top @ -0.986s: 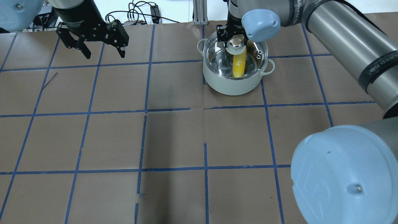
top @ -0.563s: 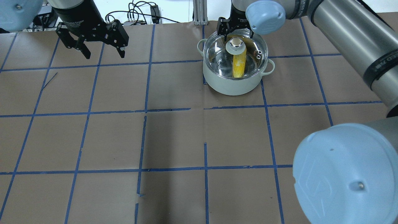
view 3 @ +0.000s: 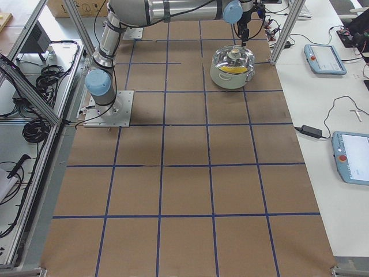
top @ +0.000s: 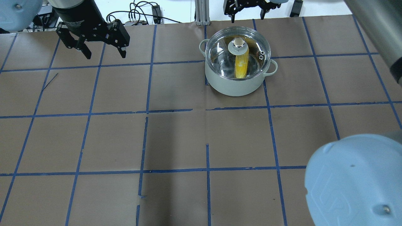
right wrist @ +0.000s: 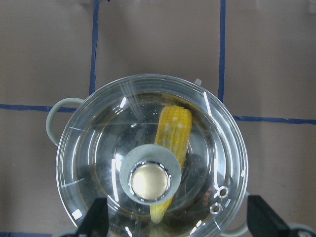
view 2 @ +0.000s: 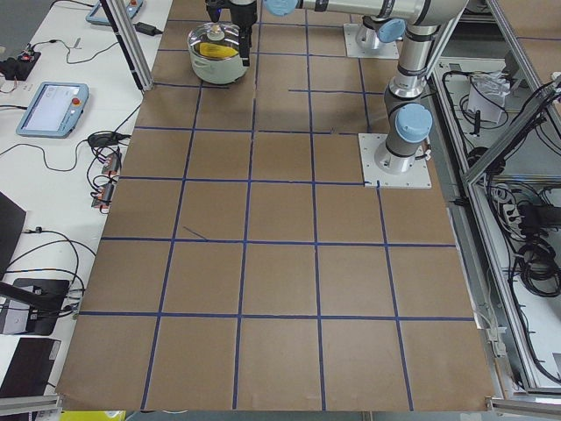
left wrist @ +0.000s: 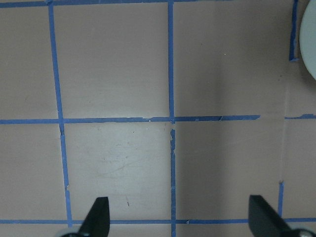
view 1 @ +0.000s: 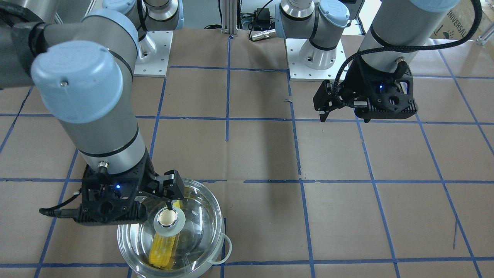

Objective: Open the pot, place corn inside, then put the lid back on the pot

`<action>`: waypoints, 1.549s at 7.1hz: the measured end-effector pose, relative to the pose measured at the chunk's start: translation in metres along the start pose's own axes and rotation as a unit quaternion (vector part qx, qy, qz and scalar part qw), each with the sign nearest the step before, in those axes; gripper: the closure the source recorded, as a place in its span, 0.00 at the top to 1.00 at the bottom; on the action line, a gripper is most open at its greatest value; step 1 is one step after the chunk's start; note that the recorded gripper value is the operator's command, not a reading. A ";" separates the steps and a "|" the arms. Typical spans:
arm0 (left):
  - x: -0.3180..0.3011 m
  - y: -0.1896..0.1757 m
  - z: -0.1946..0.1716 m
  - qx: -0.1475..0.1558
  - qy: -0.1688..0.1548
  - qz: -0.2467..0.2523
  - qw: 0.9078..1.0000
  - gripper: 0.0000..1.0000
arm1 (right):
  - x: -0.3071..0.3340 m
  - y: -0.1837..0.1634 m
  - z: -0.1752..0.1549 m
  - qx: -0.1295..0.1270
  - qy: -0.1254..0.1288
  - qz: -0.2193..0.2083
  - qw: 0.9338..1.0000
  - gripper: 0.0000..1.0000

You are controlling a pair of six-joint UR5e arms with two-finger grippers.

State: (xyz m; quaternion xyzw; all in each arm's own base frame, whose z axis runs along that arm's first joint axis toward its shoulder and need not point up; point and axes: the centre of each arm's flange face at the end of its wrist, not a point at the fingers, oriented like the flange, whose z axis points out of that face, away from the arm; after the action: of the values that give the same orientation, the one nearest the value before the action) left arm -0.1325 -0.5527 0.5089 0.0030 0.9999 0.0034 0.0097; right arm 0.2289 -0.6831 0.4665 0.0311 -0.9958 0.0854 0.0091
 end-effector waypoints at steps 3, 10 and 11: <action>0.000 0.002 -0.002 0.001 0.000 0.000 1.000 1.00 | 0.033 0.083 -0.066 -0.032 0.003 0.012 0.999 0.99; 0.000 0.002 -0.006 0.005 -0.001 0.001 1.000 1.00 | 0.067 0.211 -0.100 -0.051 -0.011 0.038 0.998 0.99; 0.000 0.002 -0.006 0.006 -0.001 0.001 1.000 1.00 | 0.067 0.212 -0.101 -0.051 -0.013 0.038 0.998 0.99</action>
State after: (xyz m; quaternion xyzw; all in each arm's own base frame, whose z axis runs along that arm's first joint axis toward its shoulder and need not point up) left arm -0.1323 -0.5509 0.5154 0.0036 0.9999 -0.0022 0.0110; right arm 0.1503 -0.4615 0.5312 -0.0062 -0.9994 0.0340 -0.0051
